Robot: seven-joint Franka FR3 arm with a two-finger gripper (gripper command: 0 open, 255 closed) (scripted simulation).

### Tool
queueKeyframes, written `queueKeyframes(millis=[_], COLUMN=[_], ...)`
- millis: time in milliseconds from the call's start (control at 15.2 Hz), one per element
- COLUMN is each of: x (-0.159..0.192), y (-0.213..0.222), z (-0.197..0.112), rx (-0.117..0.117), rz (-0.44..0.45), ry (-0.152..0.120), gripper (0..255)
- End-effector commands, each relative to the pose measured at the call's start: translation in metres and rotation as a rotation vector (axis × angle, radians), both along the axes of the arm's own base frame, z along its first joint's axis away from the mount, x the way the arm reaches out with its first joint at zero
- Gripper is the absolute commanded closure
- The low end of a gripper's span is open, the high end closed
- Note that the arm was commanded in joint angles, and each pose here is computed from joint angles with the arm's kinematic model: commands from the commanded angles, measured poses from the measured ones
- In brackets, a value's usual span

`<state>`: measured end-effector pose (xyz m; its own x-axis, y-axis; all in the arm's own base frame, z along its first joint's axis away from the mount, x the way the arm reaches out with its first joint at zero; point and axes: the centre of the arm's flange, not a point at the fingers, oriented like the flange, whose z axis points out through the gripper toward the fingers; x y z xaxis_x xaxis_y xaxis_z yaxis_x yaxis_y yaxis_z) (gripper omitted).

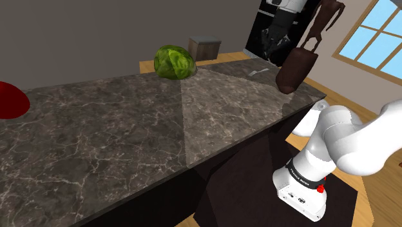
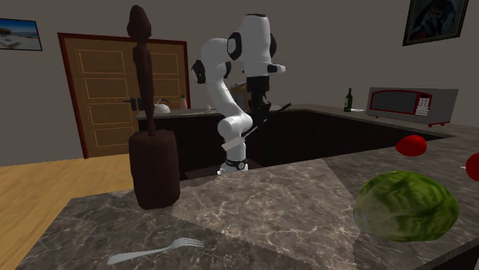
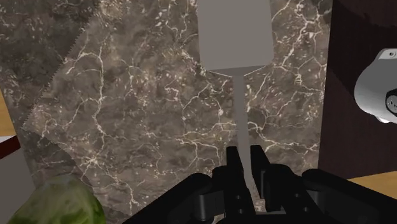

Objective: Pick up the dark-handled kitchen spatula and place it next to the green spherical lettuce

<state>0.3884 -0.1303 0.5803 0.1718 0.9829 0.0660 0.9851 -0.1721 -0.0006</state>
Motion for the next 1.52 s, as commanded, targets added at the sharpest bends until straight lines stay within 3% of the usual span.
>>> queueKeyframes(millis=[0, 1452], x=[0.011, 0.131], y=[0.027, 0.291], z=[0.001, 0.001], rx=[0.000, 0.000], rz=[-0.001, -0.001], ry=[0.000, 0.000], gripper=[255, 255])
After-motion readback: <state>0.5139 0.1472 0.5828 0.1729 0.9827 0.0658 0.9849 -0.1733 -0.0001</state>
